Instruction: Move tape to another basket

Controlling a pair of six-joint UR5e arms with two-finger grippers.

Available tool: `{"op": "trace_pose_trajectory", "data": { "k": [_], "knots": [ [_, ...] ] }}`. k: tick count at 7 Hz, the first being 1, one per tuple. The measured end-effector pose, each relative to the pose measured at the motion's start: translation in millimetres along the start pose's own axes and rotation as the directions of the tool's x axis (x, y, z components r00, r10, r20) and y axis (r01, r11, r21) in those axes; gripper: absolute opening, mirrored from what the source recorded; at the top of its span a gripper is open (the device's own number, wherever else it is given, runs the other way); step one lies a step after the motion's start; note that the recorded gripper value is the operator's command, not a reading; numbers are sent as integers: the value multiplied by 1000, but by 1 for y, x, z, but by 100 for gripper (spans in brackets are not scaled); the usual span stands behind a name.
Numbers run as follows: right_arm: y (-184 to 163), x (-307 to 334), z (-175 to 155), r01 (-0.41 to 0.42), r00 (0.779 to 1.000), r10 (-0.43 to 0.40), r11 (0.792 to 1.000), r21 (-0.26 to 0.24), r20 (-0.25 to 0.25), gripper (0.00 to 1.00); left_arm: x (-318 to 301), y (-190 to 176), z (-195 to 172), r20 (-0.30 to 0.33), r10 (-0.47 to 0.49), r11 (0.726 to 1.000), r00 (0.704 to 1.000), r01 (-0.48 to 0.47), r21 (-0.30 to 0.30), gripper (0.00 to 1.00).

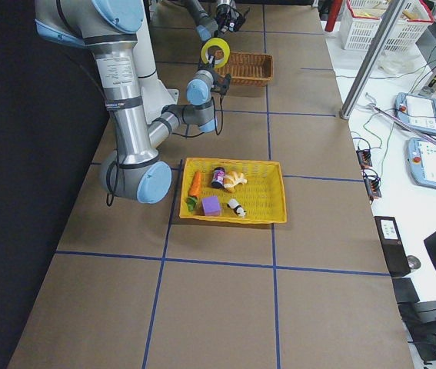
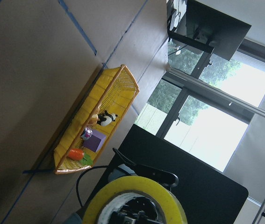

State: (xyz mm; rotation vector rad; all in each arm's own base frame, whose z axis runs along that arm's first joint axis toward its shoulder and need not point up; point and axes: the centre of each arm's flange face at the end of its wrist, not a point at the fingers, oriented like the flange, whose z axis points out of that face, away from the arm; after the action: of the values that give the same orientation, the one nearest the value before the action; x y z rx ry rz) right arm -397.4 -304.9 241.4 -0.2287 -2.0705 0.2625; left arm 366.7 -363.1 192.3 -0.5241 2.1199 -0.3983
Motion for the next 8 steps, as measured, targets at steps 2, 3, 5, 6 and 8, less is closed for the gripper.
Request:
{"op": "trace_pose_trajectory", "data": {
  "k": [2,3,5,6,8],
  "knots": [
    [13,8,10,-15,1000,15,1000,-24,-1,1,-6,12,14,-17,-14,1000,1000,13,-20,100],
    [18,10,15,-20,1000,20,999,-27,2,1,-8,16,19,-19,-19,999,1000,18,-29,100],
    [25,13,21,-27,1000,27,999,-26,9,1,-15,24,28,-33,-35,999,999,33,-36,100],
    [26,14,22,-28,1000,28,999,-26,11,1,-17,26,32,-41,-40,999,998,39,-36,100],
    [27,12,24,-28,999,28,999,-30,16,2,-17,29,35,-47,-42,998,998,40,-39,89]
  ]
}}
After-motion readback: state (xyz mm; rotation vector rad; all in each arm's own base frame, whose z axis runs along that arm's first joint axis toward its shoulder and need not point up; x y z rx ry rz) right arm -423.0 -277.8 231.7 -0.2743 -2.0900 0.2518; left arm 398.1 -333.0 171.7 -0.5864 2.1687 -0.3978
